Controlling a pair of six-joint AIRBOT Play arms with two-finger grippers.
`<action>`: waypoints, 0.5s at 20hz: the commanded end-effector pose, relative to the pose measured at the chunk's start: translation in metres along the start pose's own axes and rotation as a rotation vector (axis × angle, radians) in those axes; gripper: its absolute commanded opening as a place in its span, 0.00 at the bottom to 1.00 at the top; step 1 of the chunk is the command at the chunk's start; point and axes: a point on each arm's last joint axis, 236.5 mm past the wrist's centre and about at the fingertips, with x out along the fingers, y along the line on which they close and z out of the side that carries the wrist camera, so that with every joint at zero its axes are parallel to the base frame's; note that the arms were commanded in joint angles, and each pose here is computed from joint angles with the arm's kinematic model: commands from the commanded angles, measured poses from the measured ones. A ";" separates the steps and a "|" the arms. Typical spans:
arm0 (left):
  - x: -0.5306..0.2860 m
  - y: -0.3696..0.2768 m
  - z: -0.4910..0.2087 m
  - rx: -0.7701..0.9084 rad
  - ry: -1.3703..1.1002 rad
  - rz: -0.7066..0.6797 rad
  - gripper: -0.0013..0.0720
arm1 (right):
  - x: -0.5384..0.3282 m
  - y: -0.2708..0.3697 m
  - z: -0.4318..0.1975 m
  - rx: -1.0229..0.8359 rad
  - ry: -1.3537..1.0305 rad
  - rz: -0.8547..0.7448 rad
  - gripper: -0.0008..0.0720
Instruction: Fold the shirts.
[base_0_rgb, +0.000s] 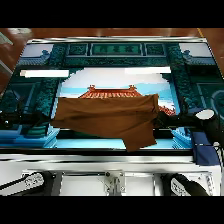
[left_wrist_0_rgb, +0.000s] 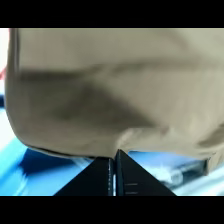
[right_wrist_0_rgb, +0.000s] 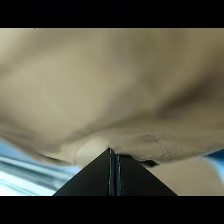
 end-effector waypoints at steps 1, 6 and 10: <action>-0.023 -0.017 0.035 0.053 -0.092 0.008 0.07 | -0.018 0.046 0.047 -0.058 -0.144 0.076 0.10; -0.039 -0.024 0.081 0.059 -0.245 0.010 0.07 | -0.013 0.052 0.102 -0.041 -0.248 0.073 0.10; -0.018 -0.027 0.107 0.065 -0.292 0.010 0.07 | 0.009 0.031 0.138 0.003 -0.280 0.040 0.10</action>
